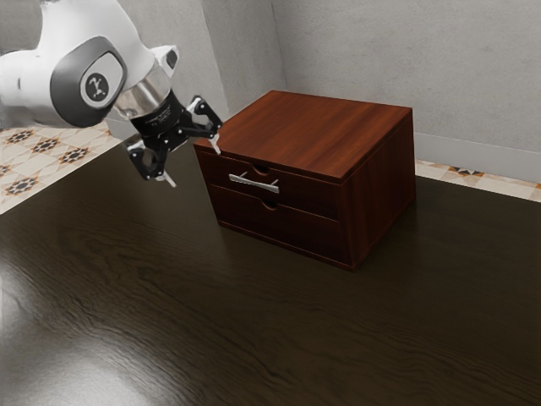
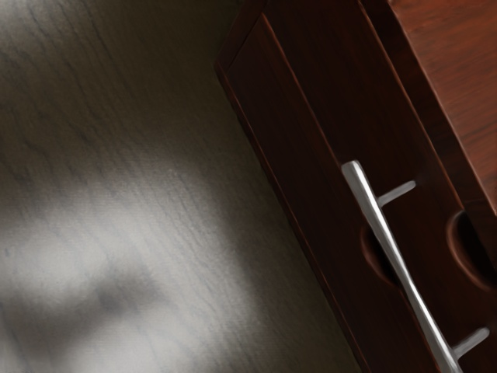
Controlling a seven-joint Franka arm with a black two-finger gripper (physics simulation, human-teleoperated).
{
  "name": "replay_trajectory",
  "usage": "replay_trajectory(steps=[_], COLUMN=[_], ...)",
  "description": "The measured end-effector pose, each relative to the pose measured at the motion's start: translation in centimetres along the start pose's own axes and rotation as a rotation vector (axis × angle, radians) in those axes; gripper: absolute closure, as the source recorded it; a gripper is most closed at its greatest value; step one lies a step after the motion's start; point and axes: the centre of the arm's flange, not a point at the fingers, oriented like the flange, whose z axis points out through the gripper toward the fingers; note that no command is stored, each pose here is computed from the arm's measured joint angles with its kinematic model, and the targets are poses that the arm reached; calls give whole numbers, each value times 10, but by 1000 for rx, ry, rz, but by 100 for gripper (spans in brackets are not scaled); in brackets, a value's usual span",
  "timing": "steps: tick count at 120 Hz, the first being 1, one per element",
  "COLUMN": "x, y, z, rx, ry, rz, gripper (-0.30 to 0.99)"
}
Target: Pull the drawer handle with one arm to open the drawer
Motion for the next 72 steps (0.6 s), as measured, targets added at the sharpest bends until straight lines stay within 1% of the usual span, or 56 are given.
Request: replay_trajectory(steps=[16,31,54,72], x=[7,0,-23,-14], y=[2,10,23,22], z=[14,26,60,72], rx=[-72,-116,-141,-157], ry=[22,30,18,30], rz=[-103,-155,-193,-250], gripper=[0,0,0,0])
